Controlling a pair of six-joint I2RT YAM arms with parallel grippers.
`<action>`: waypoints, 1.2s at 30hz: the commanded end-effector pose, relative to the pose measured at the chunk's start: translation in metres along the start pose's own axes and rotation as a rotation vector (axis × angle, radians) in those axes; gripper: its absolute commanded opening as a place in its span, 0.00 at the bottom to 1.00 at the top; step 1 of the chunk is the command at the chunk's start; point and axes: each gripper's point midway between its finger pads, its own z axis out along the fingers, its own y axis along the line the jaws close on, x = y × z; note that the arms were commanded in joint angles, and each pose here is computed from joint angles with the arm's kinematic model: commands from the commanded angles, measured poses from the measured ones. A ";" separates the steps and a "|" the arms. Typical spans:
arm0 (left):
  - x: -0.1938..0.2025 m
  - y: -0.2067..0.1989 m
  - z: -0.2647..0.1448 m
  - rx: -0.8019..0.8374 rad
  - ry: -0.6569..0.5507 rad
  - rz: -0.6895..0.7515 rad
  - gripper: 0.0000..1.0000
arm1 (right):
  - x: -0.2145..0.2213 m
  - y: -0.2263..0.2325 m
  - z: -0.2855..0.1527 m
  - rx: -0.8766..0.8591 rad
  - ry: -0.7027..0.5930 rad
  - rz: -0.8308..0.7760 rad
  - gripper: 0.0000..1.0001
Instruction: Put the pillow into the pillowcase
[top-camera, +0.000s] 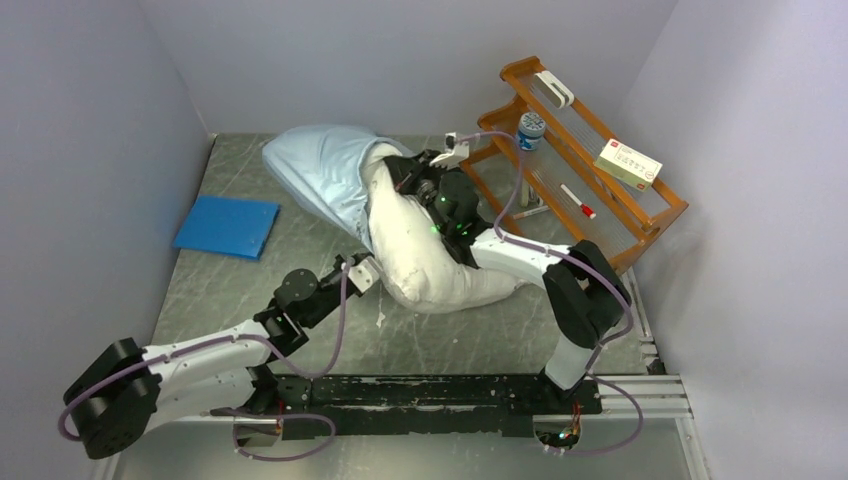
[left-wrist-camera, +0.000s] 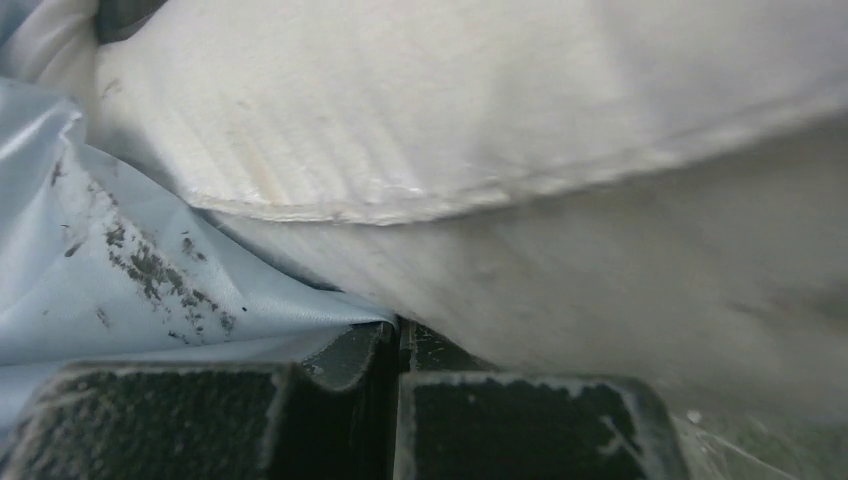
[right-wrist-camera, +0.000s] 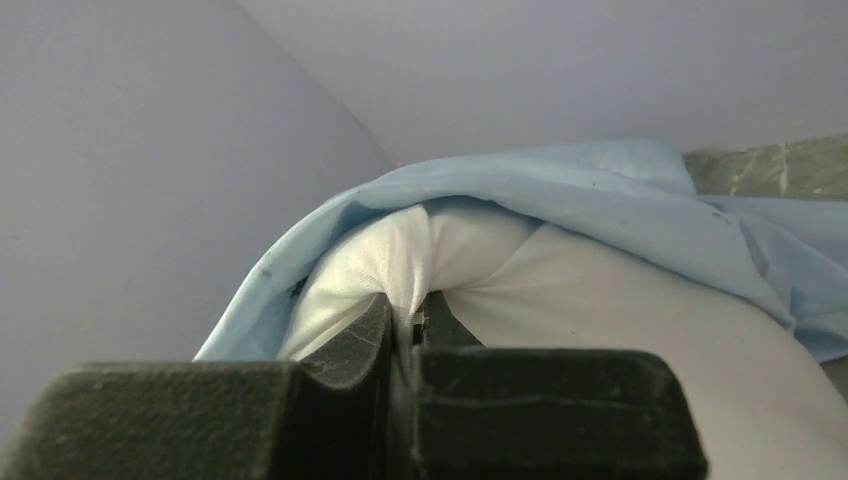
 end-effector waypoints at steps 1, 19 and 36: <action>-0.050 -0.056 -0.009 0.268 -0.148 -0.004 0.05 | -0.063 0.065 0.014 -0.238 -0.220 0.005 0.00; -0.125 0.041 -0.072 -0.052 0.240 -0.421 0.57 | 0.030 0.050 -0.081 -0.286 0.579 -0.410 0.74; -0.058 0.117 0.008 -0.312 0.682 -0.229 0.69 | 0.044 -0.048 -0.106 -0.161 0.790 -0.241 0.81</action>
